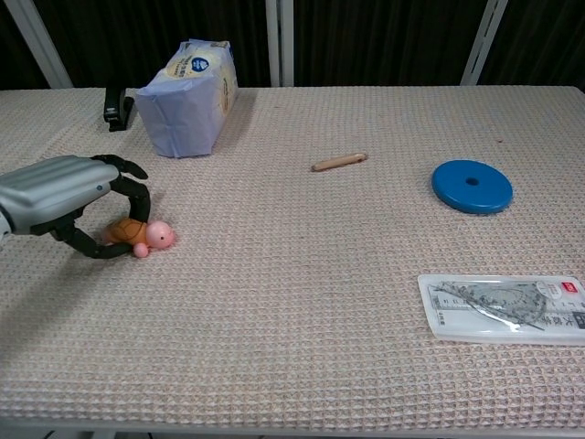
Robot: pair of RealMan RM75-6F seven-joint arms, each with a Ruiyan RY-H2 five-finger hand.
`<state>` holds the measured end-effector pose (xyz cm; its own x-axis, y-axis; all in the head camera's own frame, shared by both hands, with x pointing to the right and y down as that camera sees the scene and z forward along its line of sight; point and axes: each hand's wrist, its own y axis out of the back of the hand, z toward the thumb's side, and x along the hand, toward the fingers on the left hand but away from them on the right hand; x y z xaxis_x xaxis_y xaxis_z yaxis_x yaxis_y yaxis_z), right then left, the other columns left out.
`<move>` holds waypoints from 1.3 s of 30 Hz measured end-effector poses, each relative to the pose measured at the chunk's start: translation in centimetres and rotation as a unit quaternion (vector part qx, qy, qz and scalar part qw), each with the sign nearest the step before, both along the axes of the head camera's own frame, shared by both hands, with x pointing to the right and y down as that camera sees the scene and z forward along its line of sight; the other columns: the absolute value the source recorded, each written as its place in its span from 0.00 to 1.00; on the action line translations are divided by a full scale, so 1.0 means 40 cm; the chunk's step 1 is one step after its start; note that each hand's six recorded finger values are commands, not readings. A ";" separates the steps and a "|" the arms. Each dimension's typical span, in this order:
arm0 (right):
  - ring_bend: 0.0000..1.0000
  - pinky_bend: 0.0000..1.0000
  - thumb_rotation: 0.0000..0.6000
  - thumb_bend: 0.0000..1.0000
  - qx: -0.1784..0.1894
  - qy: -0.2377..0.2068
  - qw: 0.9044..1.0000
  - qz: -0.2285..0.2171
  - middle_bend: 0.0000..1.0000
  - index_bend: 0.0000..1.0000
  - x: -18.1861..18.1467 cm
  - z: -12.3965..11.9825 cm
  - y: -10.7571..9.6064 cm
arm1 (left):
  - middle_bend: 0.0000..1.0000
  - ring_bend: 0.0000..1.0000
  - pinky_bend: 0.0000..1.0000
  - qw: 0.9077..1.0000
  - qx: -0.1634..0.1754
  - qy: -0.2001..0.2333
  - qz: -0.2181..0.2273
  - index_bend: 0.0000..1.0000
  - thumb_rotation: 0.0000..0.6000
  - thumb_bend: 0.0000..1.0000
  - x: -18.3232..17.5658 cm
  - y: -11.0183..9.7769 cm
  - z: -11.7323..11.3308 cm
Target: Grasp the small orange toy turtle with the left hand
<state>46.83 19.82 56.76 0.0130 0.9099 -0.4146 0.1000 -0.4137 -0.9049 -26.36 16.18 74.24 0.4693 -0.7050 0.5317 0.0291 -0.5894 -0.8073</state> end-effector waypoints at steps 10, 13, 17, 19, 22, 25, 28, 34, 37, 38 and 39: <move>0.00 0.00 1.00 0.16 0.001 0.001 1.000 0.000 0.00 0.00 0.001 0.000 0.001 | 0.79 0.41 0.22 1.000 0.015 0.006 -0.009 0.82 1.00 0.35 -0.001 -0.009 -0.003; 0.00 0.00 1.00 0.16 0.002 0.000 1.000 -0.001 0.00 0.00 -0.001 -0.002 0.001 | 0.79 0.41 0.22 1.000 0.018 0.010 -0.015 0.82 1.00 0.35 -0.002 -0.011 -0.005; 0.00 0.00 1.00 0.16 0.004 -0.001 1.000 -0.001 0.00 0.00 -0.004 -0.005 0.000 | 0.47 0.24 0.19 0.999 0.017 0.017 -0.022 0.48 1.00 0.21 -0.006 -0.011 -0.010; 0.00 0.00 1.00 0.16 0.005 -0.002 1.000 0.000 0.00 0.00 -0.004 -0.006 -0.001 | 0.19 0.08 0.15 1.000 0.009 0.016 -0.020 0.18 1.00 0.12 -0.011 -0.009 -0.013; 0.00 0.00 1.00 0.16 0.006 -0.006 1.000 0.002 0.00 0.00 -0.004 -0.008 -0.001 | 0.07 0.00 0.11 1.000 0.015 0.018 -0.019 0.08 1.00 0.07 -0.020 -0.013 -0.031; 0.00 0.00 1.00 0.16 0.007 -0.009 1.000 0.004 0.00 0.00 -0.005 -0.008 -0.002 | 0.06 0.00 0.07 0.999 0.037 0.022 -0.027 0.07 1.00 0.04 -0.037 -0.020 -0.059; 0.00 0.00 1.00 0.16 0.008 -0.012 1.000 0.005 0.00 0.00 -0.010 -0.006 -0.006 | 0.06 0.00 0.06 0.997 0.065 0.016 -0.039 0.07 1.00 0.05 -0.073 -0.027 -0.100; 0.00 0.00 1.00 0.16 0.011 -0.015 1.000 -0.008 0.00 0.00 -0.032 -0.006 -0.007 | 0.06 0.00 0.05 0.990 0.108 -0.019 -0.087 0.07 1.00 0.10 -0.204 -0.025 -0.195; 0.00 0.00 1.00 0.16 0.011 -0.015 1.000 -0.013 0.00 0.00 -0.042 -0.002 -0.010 | 0.06 0.00 0.05 0.984 0.127 -0.041 -0.122 0.07 1.00 0.10 -0.287 -0.009 -0.245; 0.00 0.00 1.00 0.16 0.010 -0.015 1.000 -0.014 0.00 0.00 -0.045 0.000 -0.011 | 0.06 0.00 0.05 0.981 0.131 -0.046 -0.132 0.07 1.00 0.10 -0.309 0.000 -0.259; 0.00 0.00 1.00 0.16 0.009 -0.015 1.000 -0.015 0.00 0.00 -0.047 0.002 -0.012 | 0.06 0.00 0.05 0.980 0.133 -0.051 -0.141 0.07 1.00 0.10 -0.329 0.010 -0.270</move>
